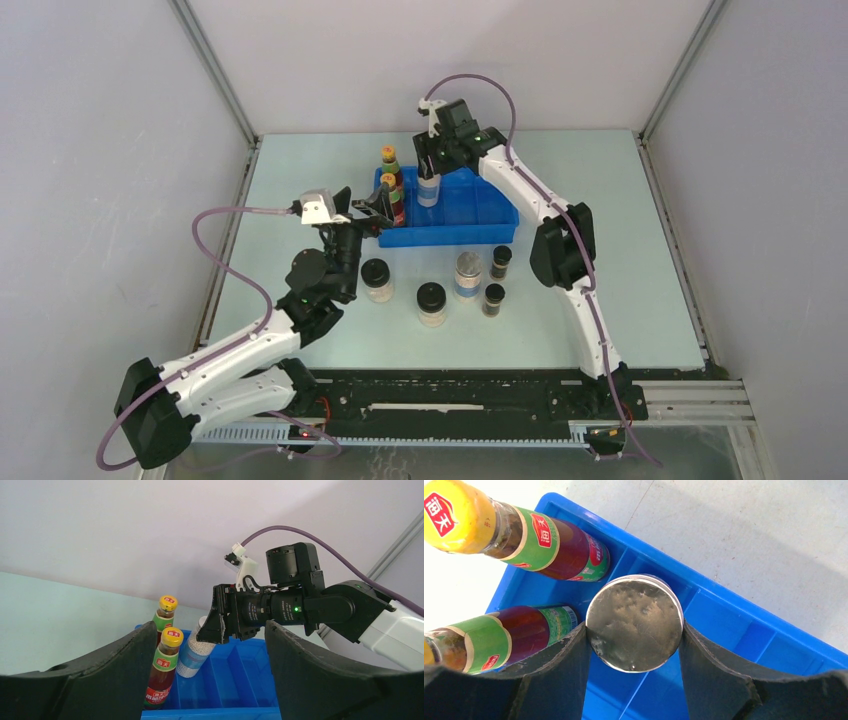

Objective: Organize the condiment bottles
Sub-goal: Place the bottle in the storage box.

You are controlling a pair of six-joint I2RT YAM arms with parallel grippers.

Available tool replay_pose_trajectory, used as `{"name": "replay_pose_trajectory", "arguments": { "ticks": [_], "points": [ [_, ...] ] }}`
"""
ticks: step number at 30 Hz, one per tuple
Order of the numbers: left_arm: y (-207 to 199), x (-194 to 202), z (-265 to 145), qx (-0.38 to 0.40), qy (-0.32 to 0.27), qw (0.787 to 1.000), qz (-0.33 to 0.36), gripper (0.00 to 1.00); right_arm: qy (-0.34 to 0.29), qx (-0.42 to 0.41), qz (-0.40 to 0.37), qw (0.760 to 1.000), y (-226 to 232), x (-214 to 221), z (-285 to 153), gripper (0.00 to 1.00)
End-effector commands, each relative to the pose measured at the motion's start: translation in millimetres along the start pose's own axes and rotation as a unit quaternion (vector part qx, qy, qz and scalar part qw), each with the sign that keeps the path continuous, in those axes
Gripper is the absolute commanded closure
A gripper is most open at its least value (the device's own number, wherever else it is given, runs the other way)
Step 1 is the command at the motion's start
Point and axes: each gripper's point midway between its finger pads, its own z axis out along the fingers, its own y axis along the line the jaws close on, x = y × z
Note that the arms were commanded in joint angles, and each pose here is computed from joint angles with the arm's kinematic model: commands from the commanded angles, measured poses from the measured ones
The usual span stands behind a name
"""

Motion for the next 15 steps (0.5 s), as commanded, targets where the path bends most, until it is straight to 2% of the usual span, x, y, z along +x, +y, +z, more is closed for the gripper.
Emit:
{"name": "replay_pose_trajectory", "arguments": {
  "ticks": [1, 8, 11, 15],
  "points": [
    [8.0, 1.4, -0.2, -0.015, -0.009, 1.0, -0.007, 0.16, -0.071, -0.013, -0.017, 0.997, 8.3, -46.7, -13.8, 1.0],
    [8.4, 2.0, 1.2, -0.018, -0.008, 1.0, -0.009, 0.14, -0.062, -0.01, -0.025, 0.998, 11.6, -39.5, -7.2, 1.0],
    [8.5, 1.8, 2.0, -0.019, -0.008, 1.0, -0.009, 0.14, -0.057, -0.007, -0.026, 0.998, 13.9, -35.3, -4.2, 0.8],
    [8.3, 1.9, 2.5, -0.019, -0.007, 1.0, -0.01, 0.13, -0.048, -0.006, -0.027, 0.998, 15.8, -29.1, -0.3, 0.59]
  ]
}}
